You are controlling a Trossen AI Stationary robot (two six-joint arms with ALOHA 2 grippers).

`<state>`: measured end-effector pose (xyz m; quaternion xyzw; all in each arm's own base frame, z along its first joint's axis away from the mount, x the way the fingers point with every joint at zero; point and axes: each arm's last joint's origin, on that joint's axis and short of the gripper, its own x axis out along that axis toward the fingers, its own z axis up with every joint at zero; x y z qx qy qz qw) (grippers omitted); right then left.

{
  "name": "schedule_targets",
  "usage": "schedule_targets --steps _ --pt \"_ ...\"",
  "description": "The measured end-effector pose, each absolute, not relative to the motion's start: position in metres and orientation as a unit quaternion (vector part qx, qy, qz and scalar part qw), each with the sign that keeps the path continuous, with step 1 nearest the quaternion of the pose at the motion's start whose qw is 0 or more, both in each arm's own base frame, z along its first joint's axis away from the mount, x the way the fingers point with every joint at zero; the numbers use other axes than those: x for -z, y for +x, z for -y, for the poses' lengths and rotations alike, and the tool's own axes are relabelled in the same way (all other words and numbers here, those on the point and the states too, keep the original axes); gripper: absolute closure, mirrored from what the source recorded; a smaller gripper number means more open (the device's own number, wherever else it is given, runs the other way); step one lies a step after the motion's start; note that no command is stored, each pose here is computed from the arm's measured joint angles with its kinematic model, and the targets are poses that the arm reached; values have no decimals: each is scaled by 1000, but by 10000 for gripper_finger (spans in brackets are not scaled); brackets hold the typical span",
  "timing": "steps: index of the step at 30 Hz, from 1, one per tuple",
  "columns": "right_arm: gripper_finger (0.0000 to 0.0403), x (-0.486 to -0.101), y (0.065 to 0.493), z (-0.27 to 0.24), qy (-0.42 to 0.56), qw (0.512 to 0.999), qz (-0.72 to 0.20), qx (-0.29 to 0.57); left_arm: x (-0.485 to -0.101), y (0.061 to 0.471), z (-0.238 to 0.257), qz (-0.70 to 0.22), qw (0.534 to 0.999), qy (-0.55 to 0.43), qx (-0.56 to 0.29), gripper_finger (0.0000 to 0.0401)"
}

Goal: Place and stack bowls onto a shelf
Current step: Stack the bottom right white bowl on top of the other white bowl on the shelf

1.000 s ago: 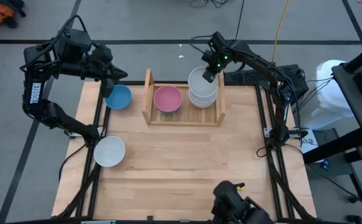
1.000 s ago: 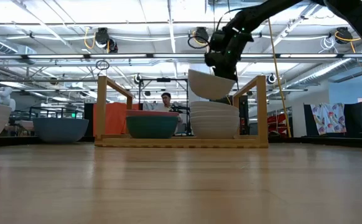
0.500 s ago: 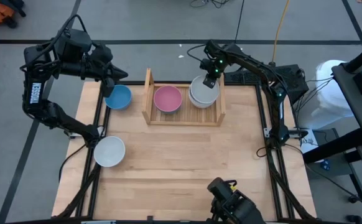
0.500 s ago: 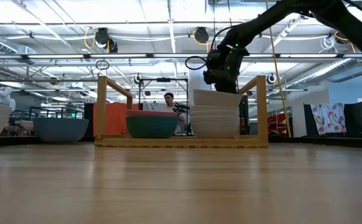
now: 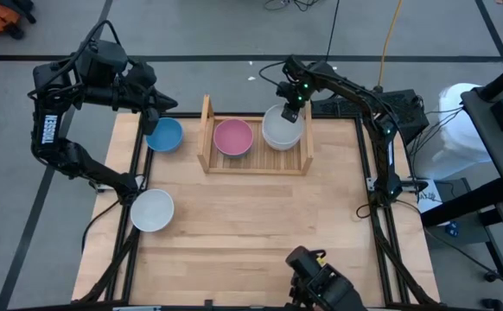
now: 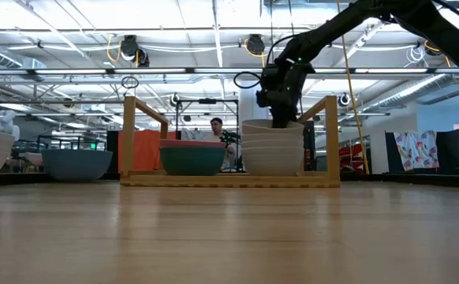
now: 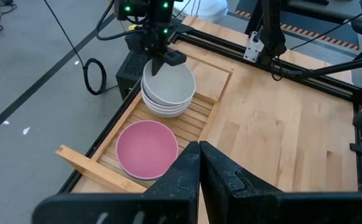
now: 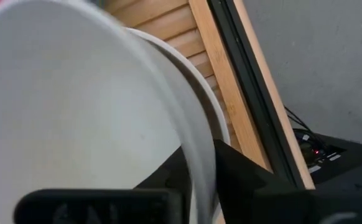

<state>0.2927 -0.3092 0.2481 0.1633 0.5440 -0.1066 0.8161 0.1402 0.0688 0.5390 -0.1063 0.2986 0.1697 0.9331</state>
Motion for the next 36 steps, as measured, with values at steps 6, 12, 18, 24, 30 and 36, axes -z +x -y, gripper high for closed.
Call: schedule_targets --steps 6,12,18,24,30,36 --pt "307 -248 295 308 152 819 -543 102 -539 140 -69 -298 933 -107 -170 391" --pt "273 -259 294 304 121 829 -538 91 -539 140 -69 -298 933 -107 -170 391" --pt "248 -275 296 296 82 847 -519 85 -539 140 -69 -298 933 -107 -170 391" --pt "230 -285 298 294 35 846 -520 110 -539 140 -69 -298 933 -109 -171 391" --pt "222 -295 299 291 12 852 -509 123 -539 140 -69 -298 933 -111 -171 391" --pt "241 -302 304 294 -23 869 -477 130 -539 140 -69 -297 932 -114 -172 391"
